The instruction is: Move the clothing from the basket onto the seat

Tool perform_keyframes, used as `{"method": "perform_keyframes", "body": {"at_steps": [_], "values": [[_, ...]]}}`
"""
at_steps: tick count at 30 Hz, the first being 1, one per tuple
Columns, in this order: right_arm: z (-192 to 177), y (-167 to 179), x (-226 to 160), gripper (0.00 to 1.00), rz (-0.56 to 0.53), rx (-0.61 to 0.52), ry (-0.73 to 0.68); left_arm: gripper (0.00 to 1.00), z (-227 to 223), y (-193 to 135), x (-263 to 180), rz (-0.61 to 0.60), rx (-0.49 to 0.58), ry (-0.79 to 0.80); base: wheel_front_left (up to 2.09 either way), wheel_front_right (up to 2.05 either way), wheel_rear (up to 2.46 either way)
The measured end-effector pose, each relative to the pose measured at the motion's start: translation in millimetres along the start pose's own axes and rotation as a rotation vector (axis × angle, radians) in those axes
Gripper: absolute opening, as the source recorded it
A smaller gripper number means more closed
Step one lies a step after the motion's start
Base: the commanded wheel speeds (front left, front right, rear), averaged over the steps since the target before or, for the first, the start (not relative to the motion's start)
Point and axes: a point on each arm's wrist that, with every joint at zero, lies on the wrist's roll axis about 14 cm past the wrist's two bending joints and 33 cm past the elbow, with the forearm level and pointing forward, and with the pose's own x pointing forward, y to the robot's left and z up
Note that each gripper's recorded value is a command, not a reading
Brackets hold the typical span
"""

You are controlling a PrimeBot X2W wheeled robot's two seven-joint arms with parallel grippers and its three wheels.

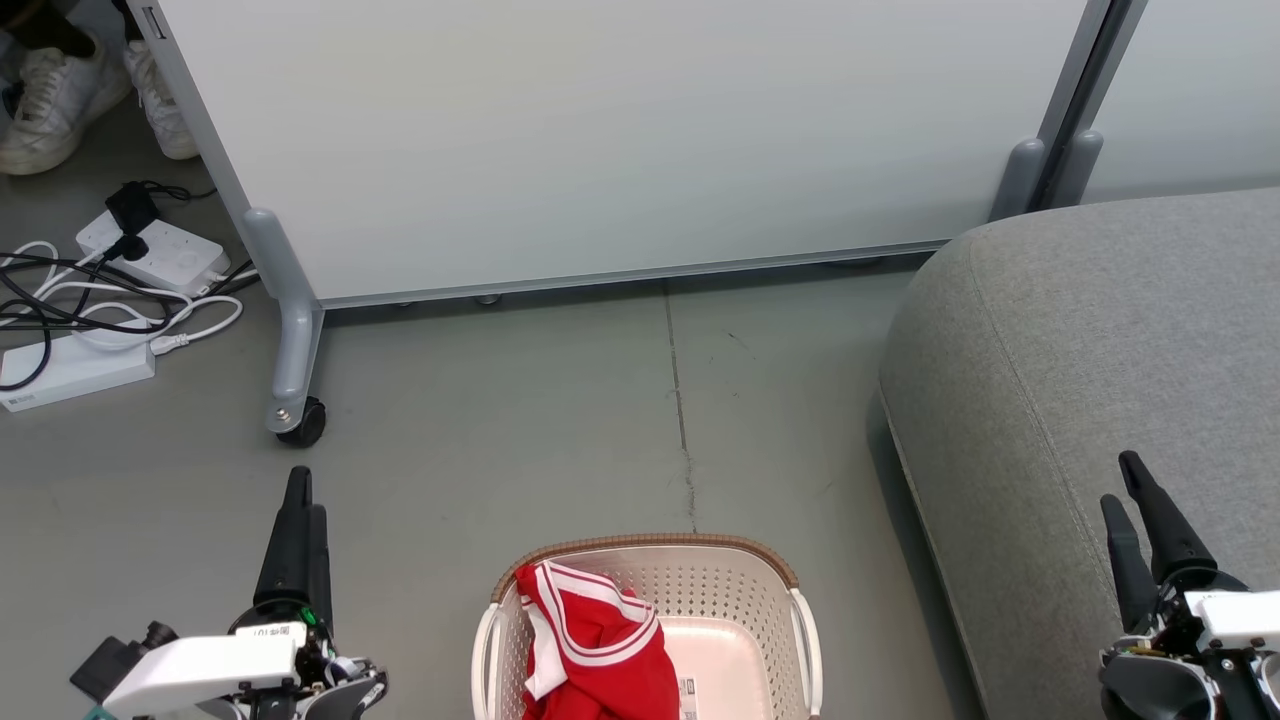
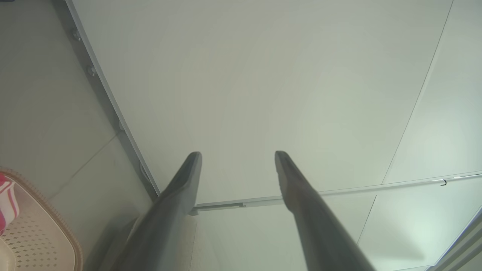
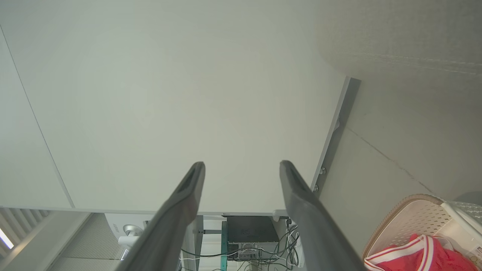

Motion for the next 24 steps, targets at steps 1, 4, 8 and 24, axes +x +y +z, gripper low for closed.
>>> {"method": "perform_keyframes", "body": {"at_steps": [1, 4, 8, 24], "values": [[0, 1, 1, 1.00, 0.000, -0.012, -0.002, 1.00, 0, -2, 1, -0.005, 0.010, -0.002, 0.00, 0.00, 0.00], [1, 4, 4, 1.00, 0.004, -0.069, -0.008, 1.00, -1, -7, 5, -0.021, 0.055, 0.001, 0.00, 0.00, 0.00], [-3, 35, 16, 1.00, 0.069, -0.456, -0.026, 1.00, 1, -35, 13, -0.119, 0.376, -0.020, 0.00, 0.00, 0.00], [-19, 59, 17, 1.00, 0.149, -0.837, -0.030, 1.00, -3, -48, 15, -0.179, 0.735, -0.027, 0.00, 0.00, 0.00]]}}
